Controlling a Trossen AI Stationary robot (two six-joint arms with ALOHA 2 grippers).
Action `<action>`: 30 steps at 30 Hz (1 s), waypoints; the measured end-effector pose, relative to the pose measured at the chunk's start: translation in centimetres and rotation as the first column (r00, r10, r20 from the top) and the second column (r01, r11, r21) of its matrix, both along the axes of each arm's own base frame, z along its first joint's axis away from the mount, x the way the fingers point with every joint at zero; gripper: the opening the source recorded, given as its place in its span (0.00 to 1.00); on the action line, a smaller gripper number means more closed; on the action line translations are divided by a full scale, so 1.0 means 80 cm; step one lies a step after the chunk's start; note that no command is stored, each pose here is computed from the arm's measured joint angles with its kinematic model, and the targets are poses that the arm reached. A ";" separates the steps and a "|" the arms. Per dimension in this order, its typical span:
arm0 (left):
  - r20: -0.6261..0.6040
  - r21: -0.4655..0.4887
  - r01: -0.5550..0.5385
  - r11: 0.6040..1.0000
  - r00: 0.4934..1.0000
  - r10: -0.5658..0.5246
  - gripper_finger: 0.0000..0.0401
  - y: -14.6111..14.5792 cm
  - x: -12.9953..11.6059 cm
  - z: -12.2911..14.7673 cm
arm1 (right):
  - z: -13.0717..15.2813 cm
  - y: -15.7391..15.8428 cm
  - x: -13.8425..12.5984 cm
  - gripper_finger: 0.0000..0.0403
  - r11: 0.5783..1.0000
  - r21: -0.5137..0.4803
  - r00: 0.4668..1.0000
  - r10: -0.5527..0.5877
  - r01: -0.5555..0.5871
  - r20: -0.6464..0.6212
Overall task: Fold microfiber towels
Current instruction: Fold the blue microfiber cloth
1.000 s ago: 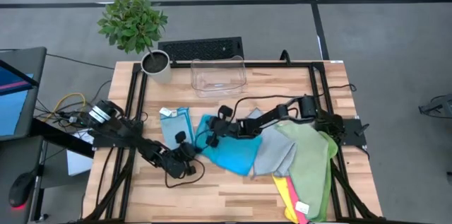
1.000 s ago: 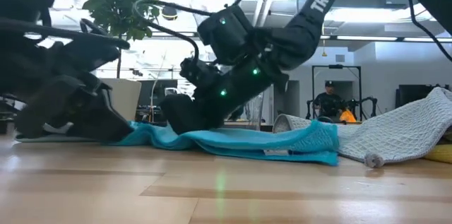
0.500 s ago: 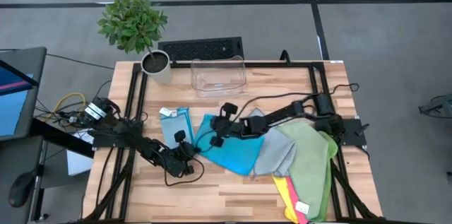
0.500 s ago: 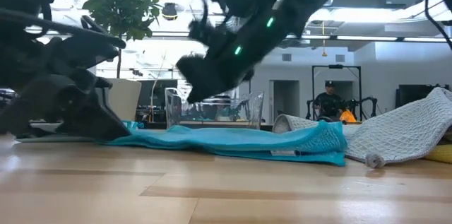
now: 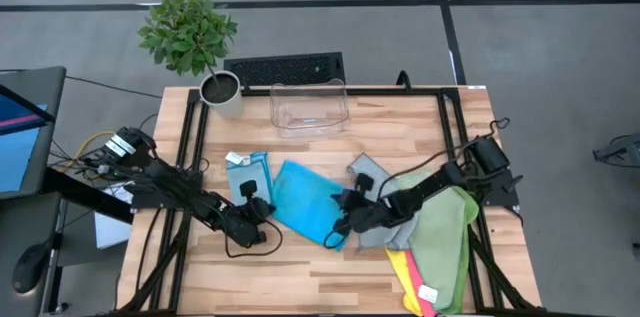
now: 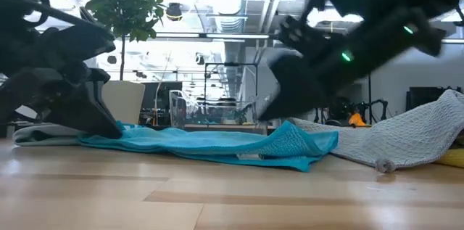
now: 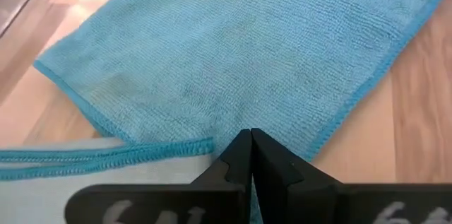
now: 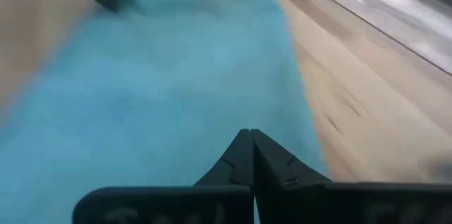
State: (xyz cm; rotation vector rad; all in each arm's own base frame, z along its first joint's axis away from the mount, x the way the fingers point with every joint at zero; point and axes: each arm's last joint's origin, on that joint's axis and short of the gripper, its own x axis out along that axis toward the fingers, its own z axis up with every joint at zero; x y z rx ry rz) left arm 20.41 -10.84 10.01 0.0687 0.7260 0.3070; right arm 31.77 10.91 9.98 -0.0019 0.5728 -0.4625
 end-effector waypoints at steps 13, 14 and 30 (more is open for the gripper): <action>0.175 -0.062 0.047 0.997 0.984 -0.036 0.00 -0.021 0.035 0.037 | -0.024 -0.010 -0.038 0.07 0.991 0.047 0.992 -0.122 0.123 -0.022; 0.204 -0.059 0.065 0.996 0.978 -0.052 0.00 -0.023 0.039 0.039 | -0.016 -0.008 -0.036 0.08 0.992 0.050 0.994 -0.112 0.112 -0.005; 0.261 -0.336 0.156 0.929 0.963 -0.067 0.00 -0.034 0.045 0.010 | 0.069 -0.044 -0.077 0.35 0.973 0.220 0.952 0.134 -0.073 -0.275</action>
